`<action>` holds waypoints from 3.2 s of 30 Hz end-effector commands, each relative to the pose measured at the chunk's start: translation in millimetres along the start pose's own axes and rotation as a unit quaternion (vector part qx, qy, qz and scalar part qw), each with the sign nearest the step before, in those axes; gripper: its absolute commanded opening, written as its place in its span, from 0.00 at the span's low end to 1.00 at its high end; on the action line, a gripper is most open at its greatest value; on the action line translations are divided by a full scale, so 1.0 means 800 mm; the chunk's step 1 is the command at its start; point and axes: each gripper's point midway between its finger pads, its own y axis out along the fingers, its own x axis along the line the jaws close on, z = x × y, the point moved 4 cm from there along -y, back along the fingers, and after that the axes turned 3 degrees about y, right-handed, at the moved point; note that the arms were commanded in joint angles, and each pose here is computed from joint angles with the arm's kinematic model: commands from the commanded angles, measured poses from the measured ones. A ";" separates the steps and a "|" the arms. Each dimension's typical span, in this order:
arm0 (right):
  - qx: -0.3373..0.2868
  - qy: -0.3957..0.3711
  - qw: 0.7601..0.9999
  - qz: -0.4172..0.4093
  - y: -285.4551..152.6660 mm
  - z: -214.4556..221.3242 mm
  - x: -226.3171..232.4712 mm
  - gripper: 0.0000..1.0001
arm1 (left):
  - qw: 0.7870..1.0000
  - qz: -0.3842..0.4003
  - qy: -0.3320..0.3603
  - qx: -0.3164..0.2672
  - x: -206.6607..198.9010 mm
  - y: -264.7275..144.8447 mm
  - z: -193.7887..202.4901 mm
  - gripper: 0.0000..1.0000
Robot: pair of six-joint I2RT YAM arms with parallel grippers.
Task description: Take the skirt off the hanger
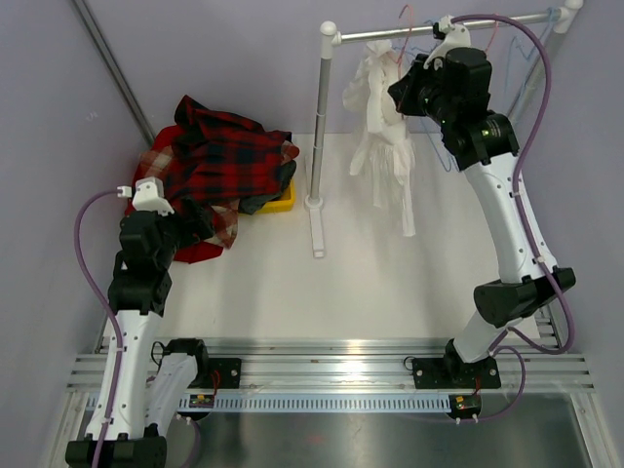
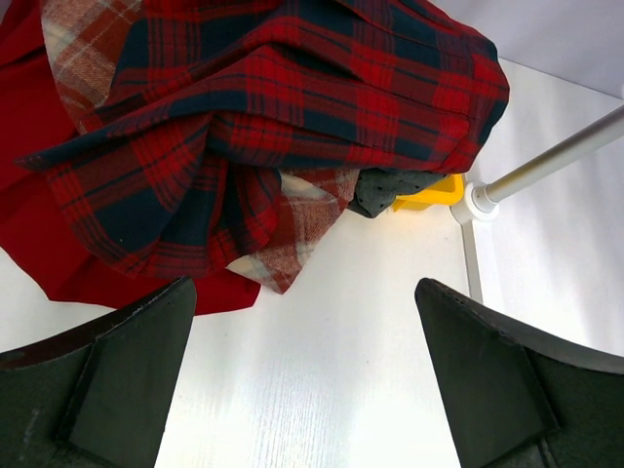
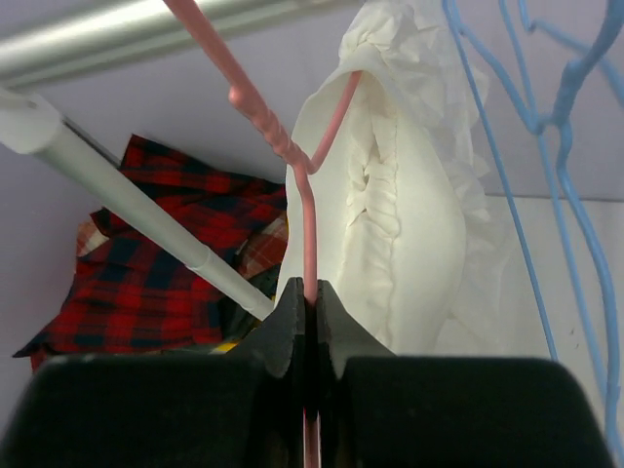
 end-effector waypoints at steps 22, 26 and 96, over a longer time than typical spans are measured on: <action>-0.089 0.067 0.992 -0.059 -0.171 -0.022 0.024 0.00 | 0.925 0.353 0.132 -0.050 -0.313 -0.104 -0.072 0.99; -0.087 0.088 0.991 -0.048 -0.190 -0.019 0.021 0.00 | 0.913 0.379 0.149 -0.039 -0.366 -0.123 -0.040 0.99; -0.111 0.140 0.983 -0.034 -0.286 -0.055 0.030 0.00 | 0.917 0.323 0.236 -0.003 -0.435 -0.264 0.224 0.00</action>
